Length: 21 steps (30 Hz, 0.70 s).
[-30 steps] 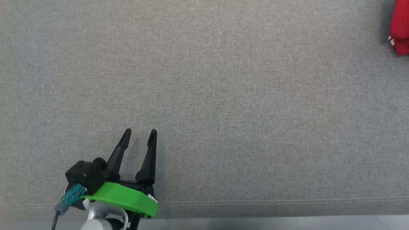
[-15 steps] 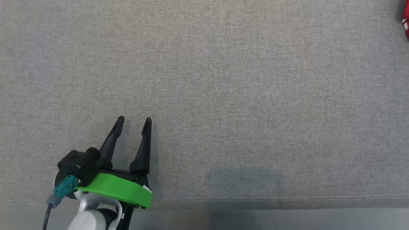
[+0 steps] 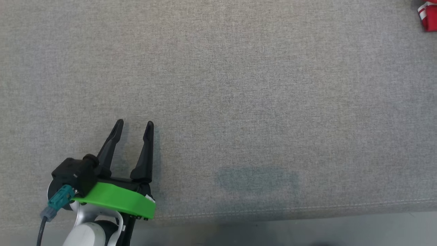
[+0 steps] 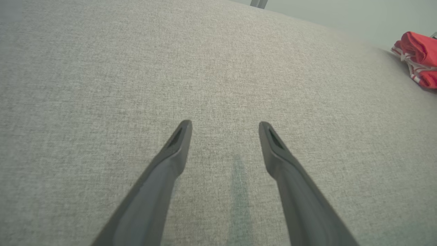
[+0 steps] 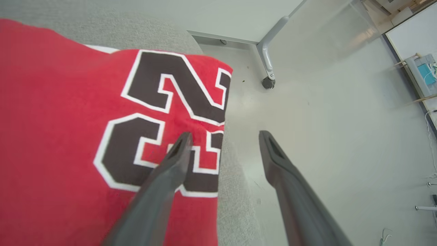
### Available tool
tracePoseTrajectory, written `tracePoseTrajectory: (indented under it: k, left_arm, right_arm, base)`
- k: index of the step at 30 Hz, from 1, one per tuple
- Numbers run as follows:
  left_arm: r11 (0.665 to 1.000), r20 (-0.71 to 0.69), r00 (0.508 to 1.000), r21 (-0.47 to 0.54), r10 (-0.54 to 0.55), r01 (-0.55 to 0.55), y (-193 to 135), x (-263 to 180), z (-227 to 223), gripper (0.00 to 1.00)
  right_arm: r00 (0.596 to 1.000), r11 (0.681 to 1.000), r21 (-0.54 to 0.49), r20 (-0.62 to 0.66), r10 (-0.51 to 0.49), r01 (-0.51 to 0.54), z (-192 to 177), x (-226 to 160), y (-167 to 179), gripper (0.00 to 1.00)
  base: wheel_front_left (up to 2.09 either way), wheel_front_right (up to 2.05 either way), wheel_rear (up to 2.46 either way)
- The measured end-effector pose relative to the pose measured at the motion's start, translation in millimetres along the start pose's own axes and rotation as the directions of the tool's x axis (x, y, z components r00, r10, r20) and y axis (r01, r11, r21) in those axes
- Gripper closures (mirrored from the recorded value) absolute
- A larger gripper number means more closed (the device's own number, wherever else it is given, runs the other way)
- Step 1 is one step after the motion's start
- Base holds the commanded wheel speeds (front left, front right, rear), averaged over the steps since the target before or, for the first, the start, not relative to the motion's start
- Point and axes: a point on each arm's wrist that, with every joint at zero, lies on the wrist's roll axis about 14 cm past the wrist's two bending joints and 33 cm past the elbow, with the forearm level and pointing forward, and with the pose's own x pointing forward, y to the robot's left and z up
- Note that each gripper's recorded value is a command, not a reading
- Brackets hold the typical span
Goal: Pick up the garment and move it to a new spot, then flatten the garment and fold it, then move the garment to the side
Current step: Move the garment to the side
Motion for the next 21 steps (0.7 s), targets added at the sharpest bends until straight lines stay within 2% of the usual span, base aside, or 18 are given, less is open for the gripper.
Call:
tracePoseTrajectory:
  k: [5,13,17,21]
  left_arm:
    - [1.000,-0.006,1.000,-0.001,-0.014,0.014,-4.0,2.8,-1.7,0.00]
    - [0.999,0.002,0.999,-0.001,-0.050,0.050,-14.9,7.8,1.4,0.00]
    - [0.998,0.016,0.998,0.002,-0.063,0.063,-19.7,7.9,5.9,0.00]
    - [0.996,0.042,0.996,0.001,-0.084,0.084,-28.0,8.2,12.9,0.00]
  right_arm:
    - [0.999,0.999,0.024,-0.008,-0.039,0.039,-9.9,-2.2,-15.8,0.00]
    - [0.999,0.997,0.068,0.016,-0.036,0.035,-23.2,-11.4,-11.2,0.00]
    - [0.994,0.995,0.090,0.103,-0.046,0.036,-5.9,-20.3,-17.4,0.00]
    - [0.970,0.992,0.127,0.238,-0.058,0.028,31.5,-35.1,-25.0,0.00]
  base:
    - [0.00,0.00,0.00]
    - [0.00,0.00,0.00]
    - [0.00,0.00,0.00]
    - [0.00,0.00,0.00]
